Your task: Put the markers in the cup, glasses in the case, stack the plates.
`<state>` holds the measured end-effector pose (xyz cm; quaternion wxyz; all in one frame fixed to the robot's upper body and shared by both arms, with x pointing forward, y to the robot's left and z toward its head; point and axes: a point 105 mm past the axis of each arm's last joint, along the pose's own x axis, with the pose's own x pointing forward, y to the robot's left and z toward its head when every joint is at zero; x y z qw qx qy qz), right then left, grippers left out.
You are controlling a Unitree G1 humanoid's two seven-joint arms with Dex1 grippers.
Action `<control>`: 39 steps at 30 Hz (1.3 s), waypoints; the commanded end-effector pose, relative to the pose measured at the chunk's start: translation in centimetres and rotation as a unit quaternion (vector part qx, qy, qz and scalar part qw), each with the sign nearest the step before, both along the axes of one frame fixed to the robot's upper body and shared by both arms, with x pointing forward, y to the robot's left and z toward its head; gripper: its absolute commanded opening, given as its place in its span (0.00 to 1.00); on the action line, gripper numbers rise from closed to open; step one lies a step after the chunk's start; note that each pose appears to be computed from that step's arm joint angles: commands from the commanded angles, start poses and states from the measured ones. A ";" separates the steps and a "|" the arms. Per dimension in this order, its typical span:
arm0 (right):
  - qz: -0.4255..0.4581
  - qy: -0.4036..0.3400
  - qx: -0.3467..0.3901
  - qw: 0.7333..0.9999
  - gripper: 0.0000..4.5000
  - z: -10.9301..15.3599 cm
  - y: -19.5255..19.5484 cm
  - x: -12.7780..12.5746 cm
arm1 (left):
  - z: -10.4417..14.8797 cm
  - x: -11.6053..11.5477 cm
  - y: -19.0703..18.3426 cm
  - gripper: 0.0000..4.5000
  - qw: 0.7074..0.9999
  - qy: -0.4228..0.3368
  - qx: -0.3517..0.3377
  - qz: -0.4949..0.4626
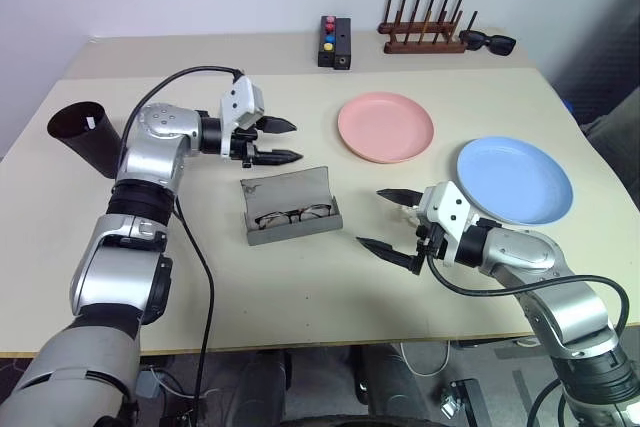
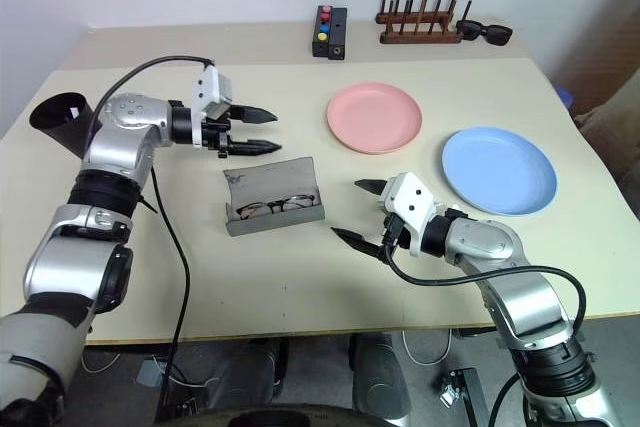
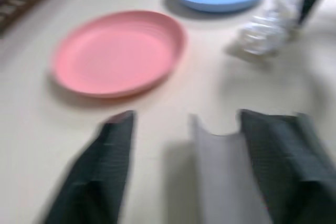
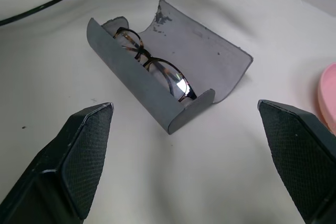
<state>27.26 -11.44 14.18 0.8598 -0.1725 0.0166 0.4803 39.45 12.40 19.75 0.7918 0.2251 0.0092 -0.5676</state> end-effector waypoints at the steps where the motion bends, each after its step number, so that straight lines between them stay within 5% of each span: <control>1: 0.012 -0.024 0.006 1.000 1.00 1.2 0.4 -0.1 | -0.5 0.5 1.5 0.27 0.998 -0.033 0.035 0.040; 12: 0.014 -0.023 0.001 1.000 1.00 1.3 0.2 -0.3 | -5.8 -0.4 3.2 0.27 0.990 -0.014 0.126 0.067; 26: 0.016 -0.020 0.003 1.000 1.00 1.1 0.3 -0.2 | -6.6 -0.5 4.5 0.27 0.987 0.012 0.131 0.089; 39: 0.014 -0.020 0.002 1.000 1.00 1.2 0.1 0.0 | -5.6 -5.3 0.9 0.27 0.995 0.039 0.081 -0.038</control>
